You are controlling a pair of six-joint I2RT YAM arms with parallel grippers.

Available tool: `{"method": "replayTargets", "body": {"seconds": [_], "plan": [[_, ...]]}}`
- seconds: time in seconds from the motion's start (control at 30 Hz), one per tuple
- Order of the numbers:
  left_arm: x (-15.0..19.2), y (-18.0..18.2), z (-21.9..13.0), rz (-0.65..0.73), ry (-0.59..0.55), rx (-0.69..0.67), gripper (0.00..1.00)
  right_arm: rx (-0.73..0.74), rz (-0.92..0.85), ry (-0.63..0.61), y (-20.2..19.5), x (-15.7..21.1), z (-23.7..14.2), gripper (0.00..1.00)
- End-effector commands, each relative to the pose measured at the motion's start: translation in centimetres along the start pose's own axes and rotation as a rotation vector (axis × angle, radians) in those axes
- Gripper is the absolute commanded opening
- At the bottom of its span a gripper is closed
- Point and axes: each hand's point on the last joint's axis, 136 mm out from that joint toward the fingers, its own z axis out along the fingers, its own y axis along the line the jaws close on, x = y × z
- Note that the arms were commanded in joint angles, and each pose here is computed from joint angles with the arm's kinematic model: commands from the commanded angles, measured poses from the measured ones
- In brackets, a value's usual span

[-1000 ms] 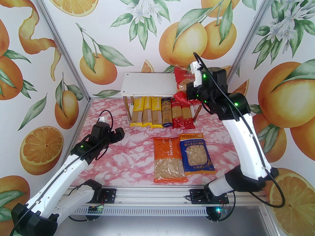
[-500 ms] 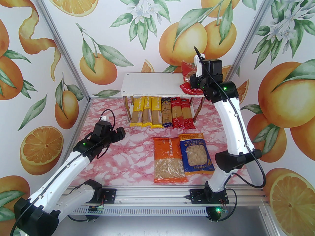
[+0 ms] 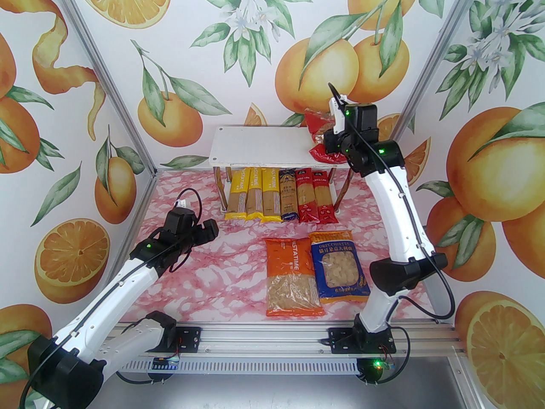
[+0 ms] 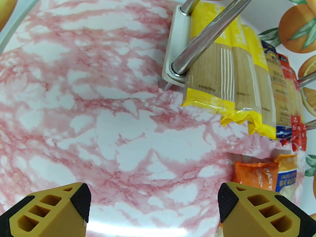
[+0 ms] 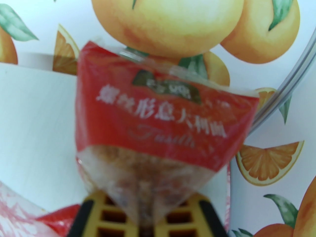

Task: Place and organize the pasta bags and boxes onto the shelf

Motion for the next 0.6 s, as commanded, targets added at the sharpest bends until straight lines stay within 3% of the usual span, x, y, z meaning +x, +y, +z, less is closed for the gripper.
{"method": "replayTargets", "body": {"seconds": [0.0,0.13,0.3,0.4,0.57], "plan": [[-1.5,-0.8,-0.4,-0.005,-0.040,0.028,0.89,0.073,0.034,0.066,-1.0,2.1,1.9,0.30],[-1.4,-0.8,-0.4,-0.006,-0.036,0.030,0.89,0.076,0.056,0.116,-0.8,3.8,2.7,0.54],[-1.2,-0.7,-0.2,0.000,-0.029,0.028,0.91,0.038,0.092,0.105,-0.3,3.5,2.6,0.94],[-1.2,-0.8,-0.2,0.002,-0.028,0.028,0.92,-0.014,0.145,0.061,-0.2,2.0,1.8,0.99],[-1.2,-0.6,-0.4,0.002,-0.035,0.025,0.93,-0.091,0.245,-0.027,-0.5,-1.0,-0.5,1.00]]}}
